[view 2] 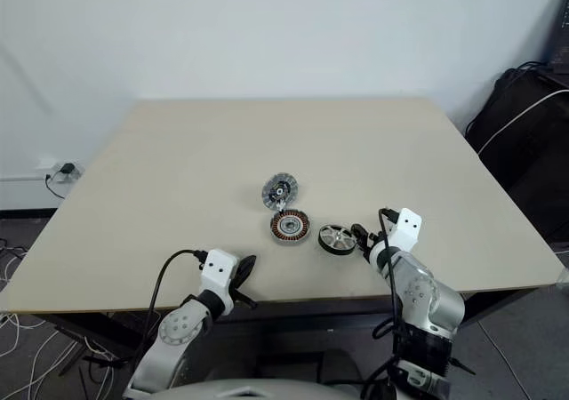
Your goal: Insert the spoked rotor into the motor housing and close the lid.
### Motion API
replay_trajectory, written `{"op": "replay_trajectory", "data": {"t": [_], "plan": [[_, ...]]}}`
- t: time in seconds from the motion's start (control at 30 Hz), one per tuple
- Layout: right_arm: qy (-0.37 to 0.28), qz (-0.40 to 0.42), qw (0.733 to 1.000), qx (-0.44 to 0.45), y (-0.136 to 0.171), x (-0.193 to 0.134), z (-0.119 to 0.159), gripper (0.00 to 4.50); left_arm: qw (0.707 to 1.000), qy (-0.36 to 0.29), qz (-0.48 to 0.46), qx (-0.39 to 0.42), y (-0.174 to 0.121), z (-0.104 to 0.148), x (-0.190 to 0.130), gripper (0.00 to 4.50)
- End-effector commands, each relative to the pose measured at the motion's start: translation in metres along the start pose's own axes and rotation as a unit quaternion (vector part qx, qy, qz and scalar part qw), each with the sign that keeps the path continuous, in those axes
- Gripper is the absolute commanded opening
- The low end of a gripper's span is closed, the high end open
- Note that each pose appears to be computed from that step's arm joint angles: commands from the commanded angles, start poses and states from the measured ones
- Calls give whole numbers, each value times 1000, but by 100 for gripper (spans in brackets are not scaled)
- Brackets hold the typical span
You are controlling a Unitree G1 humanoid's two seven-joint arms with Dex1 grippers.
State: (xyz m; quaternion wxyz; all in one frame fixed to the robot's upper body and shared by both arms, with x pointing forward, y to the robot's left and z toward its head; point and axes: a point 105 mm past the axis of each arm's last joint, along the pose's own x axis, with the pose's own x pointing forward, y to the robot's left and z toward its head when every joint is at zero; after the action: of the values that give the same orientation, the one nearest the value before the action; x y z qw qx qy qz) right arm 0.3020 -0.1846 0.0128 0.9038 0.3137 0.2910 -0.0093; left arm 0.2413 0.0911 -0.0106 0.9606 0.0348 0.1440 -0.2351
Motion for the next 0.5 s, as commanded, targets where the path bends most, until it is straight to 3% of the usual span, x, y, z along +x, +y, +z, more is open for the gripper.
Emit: {"op": "replay_trajectory", "data": {"t": [0.03, 0.5], "plan": [[19, 49, 996, 74, 15, 0, 1, 355, 1000, -18, -2, 0, 0, 10, 2, 0], [59, 57, 986, 143, 15, 1, -9, 355, 1000, -21, 3, 0, 2, 11, 1, 0]]}}
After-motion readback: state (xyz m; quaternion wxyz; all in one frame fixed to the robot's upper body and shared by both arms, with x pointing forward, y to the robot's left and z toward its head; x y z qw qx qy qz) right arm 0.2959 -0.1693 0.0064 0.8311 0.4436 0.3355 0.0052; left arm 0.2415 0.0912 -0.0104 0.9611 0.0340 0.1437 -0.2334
